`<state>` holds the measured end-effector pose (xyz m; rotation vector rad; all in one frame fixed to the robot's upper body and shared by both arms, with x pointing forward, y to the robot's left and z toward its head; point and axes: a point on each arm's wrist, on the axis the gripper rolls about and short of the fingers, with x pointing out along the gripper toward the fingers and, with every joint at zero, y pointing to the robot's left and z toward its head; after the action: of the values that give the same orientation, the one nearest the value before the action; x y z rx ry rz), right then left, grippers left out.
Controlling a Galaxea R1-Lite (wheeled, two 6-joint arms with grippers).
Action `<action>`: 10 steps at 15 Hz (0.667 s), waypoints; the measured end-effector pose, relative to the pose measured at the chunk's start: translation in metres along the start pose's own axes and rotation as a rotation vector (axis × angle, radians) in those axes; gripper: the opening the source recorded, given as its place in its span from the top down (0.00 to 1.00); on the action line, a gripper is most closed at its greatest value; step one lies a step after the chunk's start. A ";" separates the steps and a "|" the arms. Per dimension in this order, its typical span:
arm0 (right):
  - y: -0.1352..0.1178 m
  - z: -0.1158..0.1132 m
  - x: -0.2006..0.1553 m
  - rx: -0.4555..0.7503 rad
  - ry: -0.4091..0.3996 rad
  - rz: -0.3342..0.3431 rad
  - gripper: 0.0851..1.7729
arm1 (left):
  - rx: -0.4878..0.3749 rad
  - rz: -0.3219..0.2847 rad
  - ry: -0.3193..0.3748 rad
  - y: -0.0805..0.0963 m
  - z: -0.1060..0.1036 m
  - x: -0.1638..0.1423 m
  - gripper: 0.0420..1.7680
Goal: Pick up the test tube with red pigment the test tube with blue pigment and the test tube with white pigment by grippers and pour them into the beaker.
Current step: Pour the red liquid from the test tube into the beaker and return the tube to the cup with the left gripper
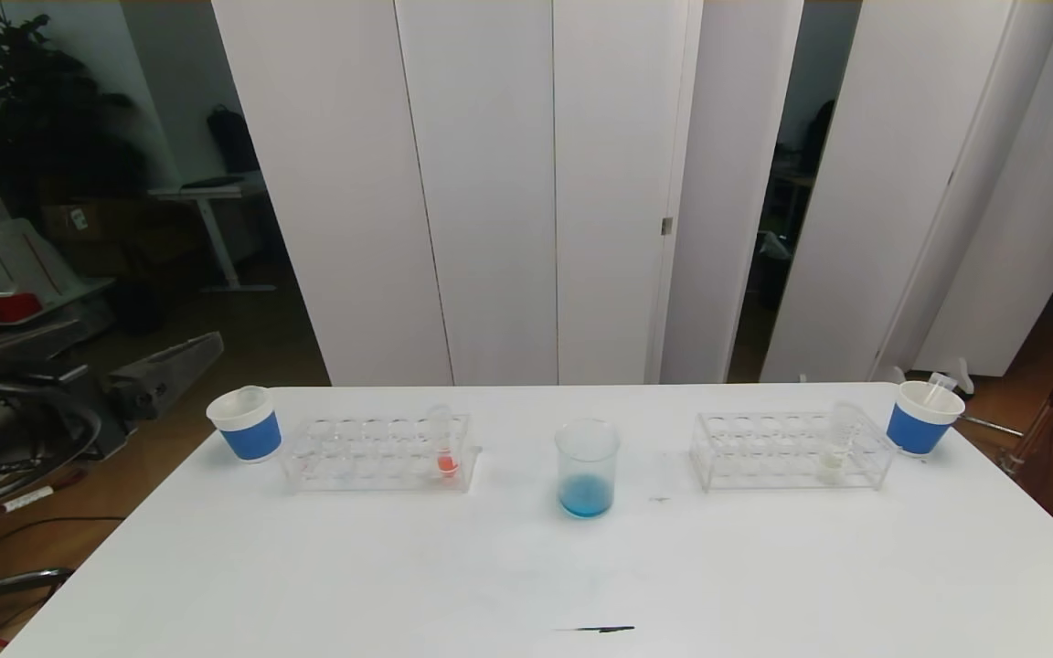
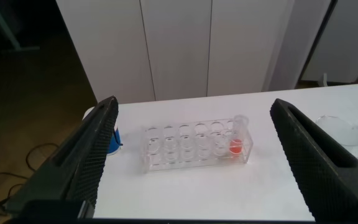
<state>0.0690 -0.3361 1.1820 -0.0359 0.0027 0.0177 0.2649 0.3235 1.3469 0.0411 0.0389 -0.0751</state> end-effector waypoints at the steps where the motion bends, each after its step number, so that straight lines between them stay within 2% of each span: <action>1: 0.000 0.000 0.000 0.000 0.000 0.000 0.01 | -0.011 -0.009 0.018 -0.002 -0.005 0.013 0.01; 4: 0.000 0.000 0.000 0.000 0.000 0.000 0.01 | -0.060 -0.043 0.091 -0.014 -0.026 0.045 0.01; 7: 0.000 0.000 0.000 0.000 0.000 0.000 0.01 | -0.087 -0.097 0.171 -0.030 -0.053 0.057 0.01; 10: 0.000 0.000 0.000 0.000 0.000 0.000 0.01 | -0.089 -0.140 0.183 -0.042 -0.075 0.062 0.01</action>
<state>0.0690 -0.3361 1.1820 -0.0364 0.0031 0.0177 0.3211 0.2798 1.2681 -0.0439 0.2283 -0.2096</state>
